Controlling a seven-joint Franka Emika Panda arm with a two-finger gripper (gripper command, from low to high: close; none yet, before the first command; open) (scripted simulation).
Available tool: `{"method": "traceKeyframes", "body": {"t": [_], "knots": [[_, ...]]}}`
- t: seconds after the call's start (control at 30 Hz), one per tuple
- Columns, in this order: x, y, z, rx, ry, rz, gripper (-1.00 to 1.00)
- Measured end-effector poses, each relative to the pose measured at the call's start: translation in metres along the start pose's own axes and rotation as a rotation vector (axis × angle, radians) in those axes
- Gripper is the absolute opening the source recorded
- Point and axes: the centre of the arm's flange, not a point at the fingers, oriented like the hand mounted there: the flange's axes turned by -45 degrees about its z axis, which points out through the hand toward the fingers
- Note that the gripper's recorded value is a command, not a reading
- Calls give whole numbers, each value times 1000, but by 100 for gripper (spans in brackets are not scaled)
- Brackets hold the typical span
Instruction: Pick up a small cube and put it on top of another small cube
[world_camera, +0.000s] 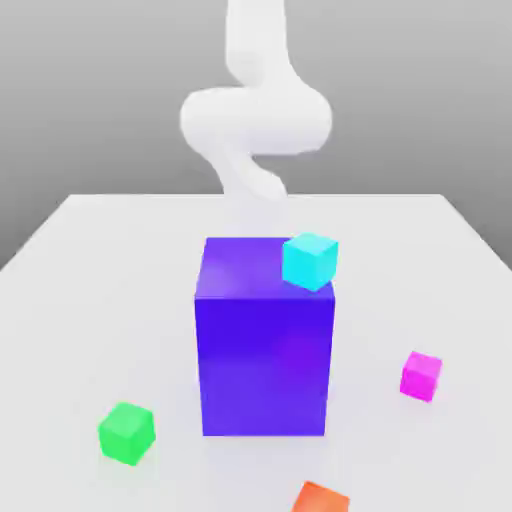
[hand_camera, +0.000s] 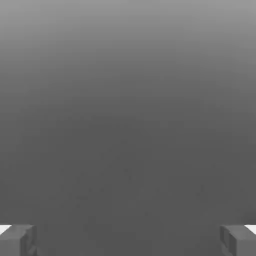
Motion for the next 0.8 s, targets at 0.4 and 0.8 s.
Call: {"method": "traceKeyframes", "body": {"t": [0.4, 0.8], "knots": [[-160, -165, 238, 237, -397, -494, 0], [-381, -233, 324, 346, -659, -899, 0]]}}
